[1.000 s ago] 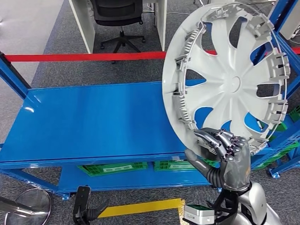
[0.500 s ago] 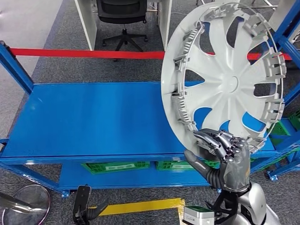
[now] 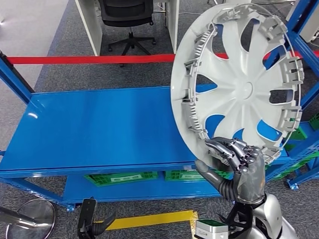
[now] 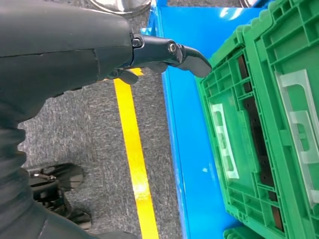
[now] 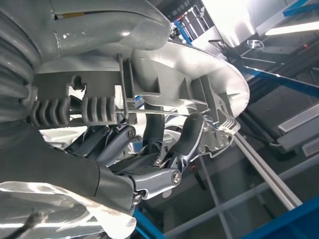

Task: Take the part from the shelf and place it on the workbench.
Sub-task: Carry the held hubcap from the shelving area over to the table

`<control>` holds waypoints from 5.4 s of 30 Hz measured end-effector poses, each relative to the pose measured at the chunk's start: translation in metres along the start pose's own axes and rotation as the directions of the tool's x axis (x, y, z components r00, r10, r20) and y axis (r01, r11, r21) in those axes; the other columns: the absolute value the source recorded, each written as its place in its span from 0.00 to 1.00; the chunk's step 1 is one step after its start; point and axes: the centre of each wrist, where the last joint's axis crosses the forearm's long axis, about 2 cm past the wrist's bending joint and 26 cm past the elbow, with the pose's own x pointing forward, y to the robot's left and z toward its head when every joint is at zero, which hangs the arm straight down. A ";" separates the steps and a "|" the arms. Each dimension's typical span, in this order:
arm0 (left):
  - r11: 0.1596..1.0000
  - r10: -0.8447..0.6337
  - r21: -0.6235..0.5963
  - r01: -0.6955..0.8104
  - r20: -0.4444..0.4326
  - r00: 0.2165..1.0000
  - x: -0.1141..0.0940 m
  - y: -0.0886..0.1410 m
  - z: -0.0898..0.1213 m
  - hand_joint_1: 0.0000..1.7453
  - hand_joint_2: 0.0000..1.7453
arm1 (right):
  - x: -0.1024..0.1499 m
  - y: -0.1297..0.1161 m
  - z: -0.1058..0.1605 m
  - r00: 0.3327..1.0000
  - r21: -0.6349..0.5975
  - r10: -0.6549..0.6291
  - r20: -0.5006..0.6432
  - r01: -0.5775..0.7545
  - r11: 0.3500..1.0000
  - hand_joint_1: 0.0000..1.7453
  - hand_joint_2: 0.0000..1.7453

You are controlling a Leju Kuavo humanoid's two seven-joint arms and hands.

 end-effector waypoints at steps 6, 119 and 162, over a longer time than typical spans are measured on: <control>1.000 0.000 -0.003 0.000 -0.001 1.000 -0.001 0.001 0.000 0.00 1.00 | 0.000 0.000 0.000 1.000 0.000 -0.002 -0.001 0.002 1.000 1.00 1.00; 0.994 -0.114 -0.046 0.104 -0.392 0.913 -0.054 0.027 0.018 0.00 1.00 | 0.034 -0.018 0.055 0.979 0.046 -0.020 -0.205 0.030 0.998 1.00 1.00; 0.993 -0.104 -0.103 0.061 -0.502 0.859 -0.060 0.022 0.024 0.00 1.00 | 0.031 -0.043 0.066 0.965 0.028 0.060 -0.255 -0.055 0.998 1.00 1.00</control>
